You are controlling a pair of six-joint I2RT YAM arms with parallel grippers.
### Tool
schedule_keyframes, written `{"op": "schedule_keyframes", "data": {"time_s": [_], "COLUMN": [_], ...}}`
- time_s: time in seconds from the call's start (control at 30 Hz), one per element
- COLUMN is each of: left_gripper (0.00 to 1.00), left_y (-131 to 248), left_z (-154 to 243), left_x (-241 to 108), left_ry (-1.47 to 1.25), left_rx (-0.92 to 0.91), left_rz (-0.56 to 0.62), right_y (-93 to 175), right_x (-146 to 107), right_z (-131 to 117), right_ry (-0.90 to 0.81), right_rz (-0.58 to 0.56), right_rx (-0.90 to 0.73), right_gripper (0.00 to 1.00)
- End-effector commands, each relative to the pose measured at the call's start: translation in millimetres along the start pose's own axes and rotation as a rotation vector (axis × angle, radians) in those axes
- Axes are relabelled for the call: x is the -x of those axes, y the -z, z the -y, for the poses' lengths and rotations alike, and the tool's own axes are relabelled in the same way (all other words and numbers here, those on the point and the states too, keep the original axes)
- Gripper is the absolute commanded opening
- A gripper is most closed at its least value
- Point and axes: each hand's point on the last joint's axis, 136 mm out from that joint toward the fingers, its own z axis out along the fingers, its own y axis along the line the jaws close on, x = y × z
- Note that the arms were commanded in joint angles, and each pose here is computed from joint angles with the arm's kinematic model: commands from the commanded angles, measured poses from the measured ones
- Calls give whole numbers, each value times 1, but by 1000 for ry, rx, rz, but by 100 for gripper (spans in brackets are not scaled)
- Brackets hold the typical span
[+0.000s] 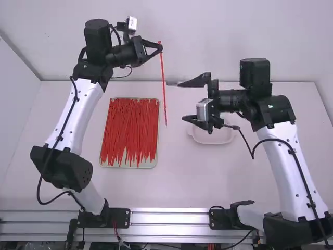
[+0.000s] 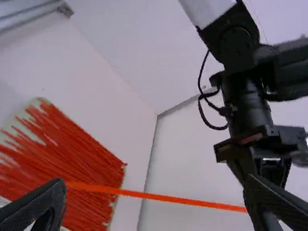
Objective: Fasten the cable tie
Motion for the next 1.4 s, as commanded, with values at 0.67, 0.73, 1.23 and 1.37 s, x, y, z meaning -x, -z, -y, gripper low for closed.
{"op": "schedule_keyframes", "data": {"time_s": [0.67, 0.73, 1.23, 1.37], "left_gripper": [2, 2, 2, 2], "left_y": [-9, -8, -16, -15], "left_z": [80, 79, 83, 84], "left_x": [-19, -19, -20, -23], "left_ry": [322, 328, 433, 426], "left_rx": [-292, -290, -280, -286], "left_rz": [-168, -167, -165, -180], "right_y": [6, 6, -1, -1], "right_x": [49, 49, 54, 54], "right_z": [-1, -1, 1, 1], "right_ry": [395, 401, 453, 454], "right_rz": [276, 277, 291, 286], "right_rx": [-75, -76, -71, -70], "right_gripper": [76, 71, 39, 31]}}
